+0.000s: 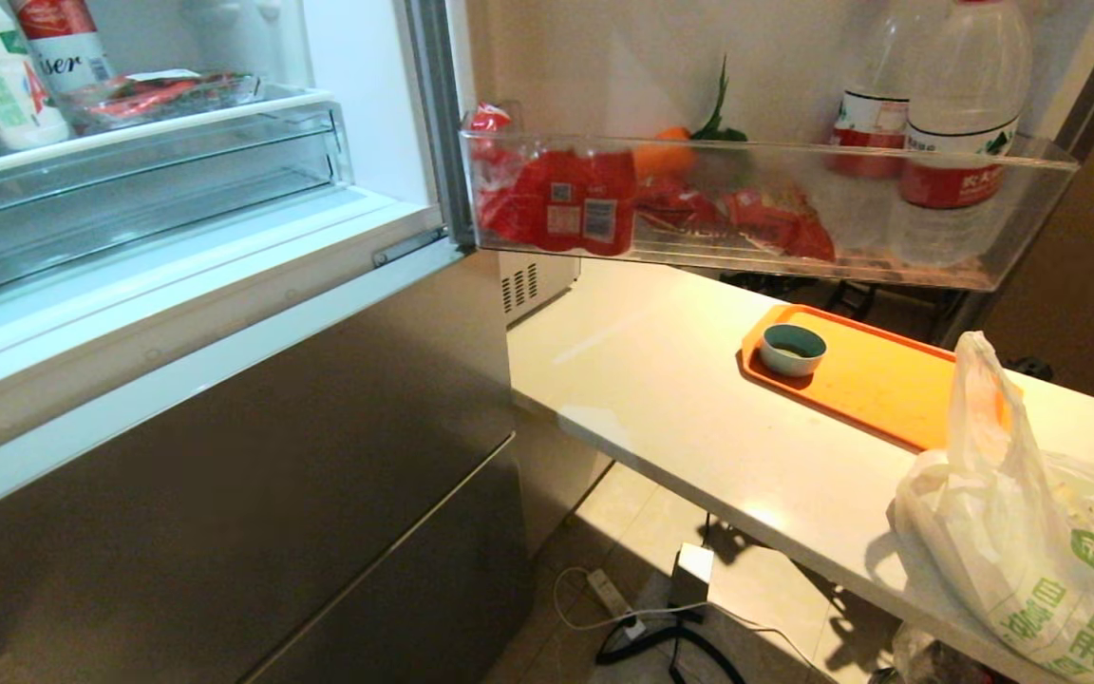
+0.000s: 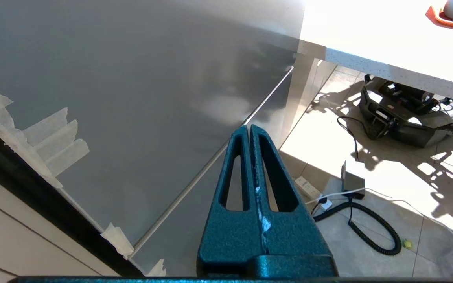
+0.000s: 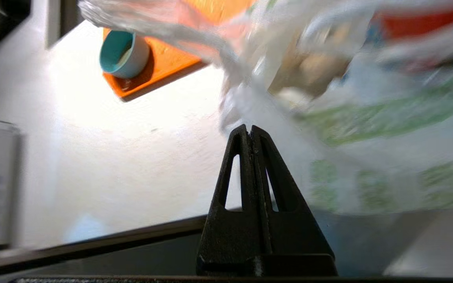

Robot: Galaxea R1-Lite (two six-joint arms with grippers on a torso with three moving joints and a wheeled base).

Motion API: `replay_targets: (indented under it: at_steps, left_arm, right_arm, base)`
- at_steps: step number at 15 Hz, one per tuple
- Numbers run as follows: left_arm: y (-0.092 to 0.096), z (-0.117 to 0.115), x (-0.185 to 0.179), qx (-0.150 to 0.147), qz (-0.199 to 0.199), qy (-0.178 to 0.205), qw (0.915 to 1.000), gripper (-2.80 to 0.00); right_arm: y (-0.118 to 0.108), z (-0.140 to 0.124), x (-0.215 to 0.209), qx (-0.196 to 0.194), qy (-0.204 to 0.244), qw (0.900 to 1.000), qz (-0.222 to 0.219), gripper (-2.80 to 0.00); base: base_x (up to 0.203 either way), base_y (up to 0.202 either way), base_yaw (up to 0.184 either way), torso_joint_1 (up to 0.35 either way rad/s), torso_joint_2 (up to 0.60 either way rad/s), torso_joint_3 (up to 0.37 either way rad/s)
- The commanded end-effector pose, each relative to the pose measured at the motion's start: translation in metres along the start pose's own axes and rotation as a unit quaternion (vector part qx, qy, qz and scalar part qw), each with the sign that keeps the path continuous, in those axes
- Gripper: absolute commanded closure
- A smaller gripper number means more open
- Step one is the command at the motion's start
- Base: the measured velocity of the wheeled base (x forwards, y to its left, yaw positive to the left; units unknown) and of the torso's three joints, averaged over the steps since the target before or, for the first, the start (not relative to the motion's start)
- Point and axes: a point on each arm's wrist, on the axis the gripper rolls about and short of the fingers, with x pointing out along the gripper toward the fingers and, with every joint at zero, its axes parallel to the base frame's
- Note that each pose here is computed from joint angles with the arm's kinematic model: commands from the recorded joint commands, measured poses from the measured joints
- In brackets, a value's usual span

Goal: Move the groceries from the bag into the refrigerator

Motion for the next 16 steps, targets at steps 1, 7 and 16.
replay_targets:
  at_steps: [1, 7, 16]
  left_arm:
    - [0.0, 0.0, 0.0, 0.0, 0.0, 0.001, 1.0, 0.0]
    - [0.0, 0.0, 0.0, 0.0, 0.0, 0.001, 1.0, 0.0]
    - [0.0, 0.0, 0.0, 0.0, 0.0, 0.0, 1.0, 0.0]
  right_arm:
    - [-0.005, -0.002, 0.011, 0.023, 0.012, 0.999, -0.02, 0.0]
    - [-0.029, 0.007, 0.023, 0.026, 0.047, 0.998, -0.042, 0.0]
    - [-0.082, 0.021, 0.06, -0.264, 0.114, 0.95, -0.124, 0.0]
  base:
    - [0.0, 0.0, 0.0, 0.0, 0.0, 0.0]
    - [0.0, 0.0, 0.0, 0.0, 0.0, 0.0]
    - [0.0, 0.0, 0.0, 0.0, 0.0, 0.0]
